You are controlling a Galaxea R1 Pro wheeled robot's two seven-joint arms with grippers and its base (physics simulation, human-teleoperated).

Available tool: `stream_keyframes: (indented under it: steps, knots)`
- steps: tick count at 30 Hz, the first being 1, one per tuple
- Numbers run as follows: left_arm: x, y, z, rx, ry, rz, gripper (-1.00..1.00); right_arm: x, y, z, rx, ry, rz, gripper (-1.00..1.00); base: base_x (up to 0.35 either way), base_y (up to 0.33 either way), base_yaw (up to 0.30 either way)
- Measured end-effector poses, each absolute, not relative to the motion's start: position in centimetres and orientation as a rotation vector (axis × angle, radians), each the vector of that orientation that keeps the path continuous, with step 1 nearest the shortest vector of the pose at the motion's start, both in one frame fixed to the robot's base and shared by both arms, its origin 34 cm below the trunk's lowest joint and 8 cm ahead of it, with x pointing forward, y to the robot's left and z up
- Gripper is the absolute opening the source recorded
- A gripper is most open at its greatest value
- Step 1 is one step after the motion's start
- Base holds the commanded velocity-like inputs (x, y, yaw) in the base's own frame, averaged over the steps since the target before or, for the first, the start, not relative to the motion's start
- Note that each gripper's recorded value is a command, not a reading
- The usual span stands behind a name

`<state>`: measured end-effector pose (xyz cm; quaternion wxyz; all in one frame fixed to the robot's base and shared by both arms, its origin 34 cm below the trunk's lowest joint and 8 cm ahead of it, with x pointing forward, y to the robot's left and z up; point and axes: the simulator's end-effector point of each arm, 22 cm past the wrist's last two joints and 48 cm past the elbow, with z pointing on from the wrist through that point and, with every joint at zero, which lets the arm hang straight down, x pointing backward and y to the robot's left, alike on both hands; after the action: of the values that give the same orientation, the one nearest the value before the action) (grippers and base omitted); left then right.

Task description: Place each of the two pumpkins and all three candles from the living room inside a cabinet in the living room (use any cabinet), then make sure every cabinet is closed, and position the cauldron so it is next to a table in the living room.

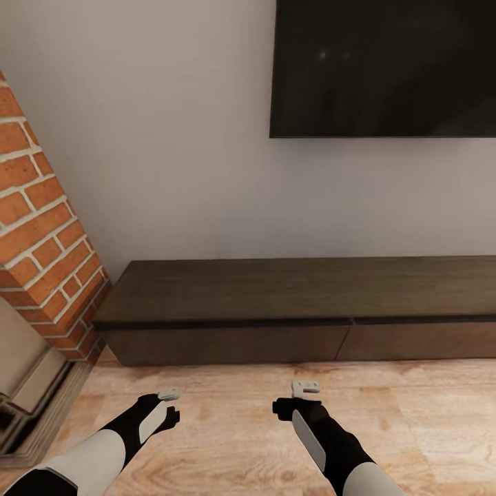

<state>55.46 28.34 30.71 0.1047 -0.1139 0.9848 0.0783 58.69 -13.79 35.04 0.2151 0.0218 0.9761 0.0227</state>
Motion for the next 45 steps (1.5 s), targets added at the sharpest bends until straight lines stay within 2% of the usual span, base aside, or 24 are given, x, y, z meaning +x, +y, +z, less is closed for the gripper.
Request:
stream_keyframes:
  steps: [45]
  knots:
    - [57.3,28.4,40.1,-0.342,2.897,0.232,1.0,59.6,-14.8,43.0,0.098,2.683,0.033,1.0,0.0,0.0,0.0]
